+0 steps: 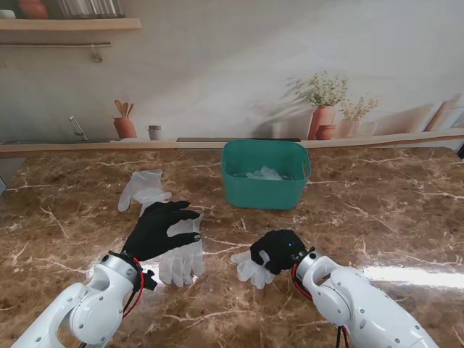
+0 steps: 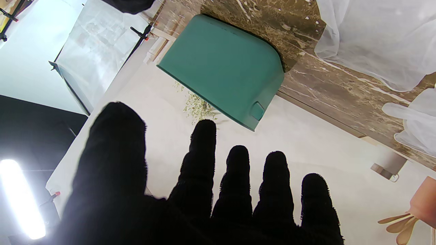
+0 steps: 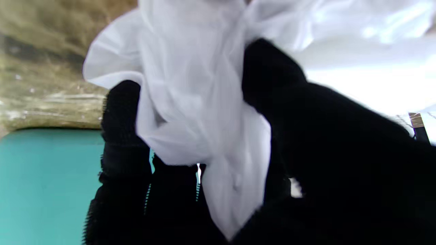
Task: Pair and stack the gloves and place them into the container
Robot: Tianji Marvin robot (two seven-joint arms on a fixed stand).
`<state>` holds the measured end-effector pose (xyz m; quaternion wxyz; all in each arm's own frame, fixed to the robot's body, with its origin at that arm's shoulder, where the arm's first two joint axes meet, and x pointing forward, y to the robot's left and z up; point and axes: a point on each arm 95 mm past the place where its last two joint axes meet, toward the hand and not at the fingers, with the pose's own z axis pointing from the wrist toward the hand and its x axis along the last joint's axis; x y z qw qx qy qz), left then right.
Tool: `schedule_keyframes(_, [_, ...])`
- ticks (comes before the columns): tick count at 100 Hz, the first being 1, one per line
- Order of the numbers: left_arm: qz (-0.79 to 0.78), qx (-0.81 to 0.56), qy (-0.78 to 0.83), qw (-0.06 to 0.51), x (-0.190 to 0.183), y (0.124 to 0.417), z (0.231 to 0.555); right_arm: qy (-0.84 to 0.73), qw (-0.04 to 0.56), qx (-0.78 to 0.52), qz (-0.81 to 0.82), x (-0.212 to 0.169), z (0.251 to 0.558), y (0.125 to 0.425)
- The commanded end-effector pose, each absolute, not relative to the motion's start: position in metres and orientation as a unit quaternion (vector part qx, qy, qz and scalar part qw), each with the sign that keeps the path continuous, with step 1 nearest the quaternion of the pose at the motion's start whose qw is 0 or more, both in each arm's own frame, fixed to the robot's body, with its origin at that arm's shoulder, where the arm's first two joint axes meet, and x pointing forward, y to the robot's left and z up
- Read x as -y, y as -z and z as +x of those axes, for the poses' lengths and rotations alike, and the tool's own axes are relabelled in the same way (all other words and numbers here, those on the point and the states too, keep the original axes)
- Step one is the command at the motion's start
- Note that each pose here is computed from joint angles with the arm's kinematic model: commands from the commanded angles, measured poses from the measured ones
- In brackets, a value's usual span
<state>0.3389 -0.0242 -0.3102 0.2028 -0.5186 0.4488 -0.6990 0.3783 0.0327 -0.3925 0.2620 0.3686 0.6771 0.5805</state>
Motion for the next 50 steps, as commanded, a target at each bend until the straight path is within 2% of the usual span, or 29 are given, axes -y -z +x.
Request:
schedule_keyframes(1, [-0.52, -0.45, 0.697, 0.202, 0.024, 0.313, 0.337, -0.569, 0.24, -0.682, 0.391, -0.028, 0.363, 0.414])
schedule_keyframes(22, [-0.523, -0.448, 0.696, 0.203, 0.024, 0.314, 0.336, -0.616, 0.248, -0.631, 0.401, -0.03, 0.368, 0.378])
schedule_keyframes(50, [-0.526, -0.446, 0.695, 0.203, 0.024, 0.313, 0.337, -0.68, 0.303, -0.552, 0.376, -0.024, 0.386, 0.307])
